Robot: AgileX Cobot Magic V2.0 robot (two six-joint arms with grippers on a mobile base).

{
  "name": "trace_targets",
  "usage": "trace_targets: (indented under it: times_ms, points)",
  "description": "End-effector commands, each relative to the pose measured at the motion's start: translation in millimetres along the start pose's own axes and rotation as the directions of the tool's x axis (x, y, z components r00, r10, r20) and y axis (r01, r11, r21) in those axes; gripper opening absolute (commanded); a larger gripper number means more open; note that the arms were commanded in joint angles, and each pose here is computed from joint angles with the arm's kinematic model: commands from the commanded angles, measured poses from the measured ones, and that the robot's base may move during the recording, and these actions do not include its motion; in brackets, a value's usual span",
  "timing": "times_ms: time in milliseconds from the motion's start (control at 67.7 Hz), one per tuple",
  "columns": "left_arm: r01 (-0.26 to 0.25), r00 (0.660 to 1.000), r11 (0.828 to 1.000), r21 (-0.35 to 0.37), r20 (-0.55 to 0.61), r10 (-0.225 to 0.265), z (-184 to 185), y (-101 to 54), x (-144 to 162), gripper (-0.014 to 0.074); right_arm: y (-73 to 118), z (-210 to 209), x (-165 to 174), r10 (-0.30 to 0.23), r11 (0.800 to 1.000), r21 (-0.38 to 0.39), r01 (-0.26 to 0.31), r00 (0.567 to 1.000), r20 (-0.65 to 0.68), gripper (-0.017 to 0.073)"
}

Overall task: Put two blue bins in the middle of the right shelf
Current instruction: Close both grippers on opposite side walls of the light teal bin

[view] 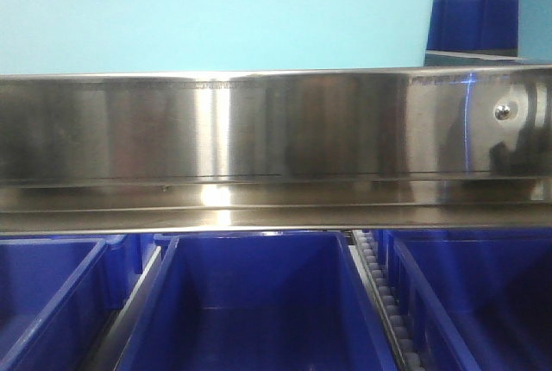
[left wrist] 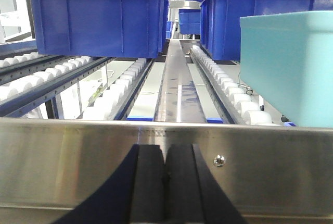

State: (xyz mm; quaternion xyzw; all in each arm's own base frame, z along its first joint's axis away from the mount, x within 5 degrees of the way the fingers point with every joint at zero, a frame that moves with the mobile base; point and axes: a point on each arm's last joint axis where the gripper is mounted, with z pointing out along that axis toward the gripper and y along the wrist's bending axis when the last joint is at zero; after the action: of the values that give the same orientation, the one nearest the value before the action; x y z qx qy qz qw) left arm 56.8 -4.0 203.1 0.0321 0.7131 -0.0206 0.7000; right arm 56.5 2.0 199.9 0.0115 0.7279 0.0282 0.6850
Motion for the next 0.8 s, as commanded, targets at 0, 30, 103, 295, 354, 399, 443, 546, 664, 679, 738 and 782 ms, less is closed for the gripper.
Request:
trace_targets:
  times_ms: [0,30,103,295,354,399,443,546,664,679,738,782]
  points:
    - [-0.002,1.000,1.000,-0.004,0.026,0.002,-1,0.2,-3,-0.0111,0.1,0,-2,-0.003,1.000,-0.002,0.003,1.000,0.022,-0.0162]
    - [-0.002,1.000,1.000,-0.004,0.026,0.002,-1,0.2,-3,-0.0111,0.1,0,-2,-0.003,1.000,-0.002,0.003,1.000,0.022,-0.0162]
    - [-0.002,1.000,1.000,-0.004,0.026,0.002,-1,0.2,-3,-0.0111,0.1,0,-2,-0.003,1.000,-0.002,0.003,1.000,0.022,-0.0162]
    - [-0.002,1.000,1.000,-0.004,0.026,0.002,-1,0.2,-3,-0.0111,0.1,0,-2,-0.003,1.000,-0.002,0.003,1.000,0.022,-0.0162]
    - [-0.002,1.000,1.000,-0.004,0.026,0.002,-1,0.2,-3,-0.0111,0.1,0,-2,-0.003,1.000,-0.002,0.003,1.000,0.022,-0.0162]
    - [-0.002,1.000,1.000,-0.004,0.026,0.002,-1,0.2,-3,-0.0111,0.1,0,-2,-0.003,1.000,-0.002,0.003,1.000,0.022,-0.0162]
    - [-0.002,1.000,1.000,-0.003,0.028,0.002,-1,0.2,-3,-0.0111,0.1,0,-2,-0.003,1.000,-0.002,0.003,1.000,0.022,-0.0162]
    - [-0.002,0.999,1.000,-0.003,0.039,0.002,-1,0.1,-4,-0.0111,0.0,0,-4,-0.003,1.000,-0.001,0.003,0.999,0.044,-0.0162]
    - [-0.002,0.996,1.000,0.000,0.088,0.002,-1,-0.2,-8,-0.0111,-0.3,-1,-8,-0.003,1.000,0.003,0.002,0.996,0.086,-0.0162]
    - [-0.002,0.995,1.000,0.000,0.096,0.002,-1,-0.2,-9,-0.0111,-0.3,-1,-8,-0.003,1.000,0.003,0.002,0.996,0.090,-0.0162]
    - [-0.002,0.992,1.000,0.001,0.130,0.002,-1,-0.3,-12,-0.0111,-0.4,-1,-10,-0.003,1.000,0.004,0.002,0.994,0.107,-0.0162]
    - [-0.002,0.990,1.000,0.001,0.142,0.002,-1,-0.3,-13,-0.0111,-0.5,-1,-11,-0.003,1.000,0.005,0.002,0.992,0.124,-0.0162]
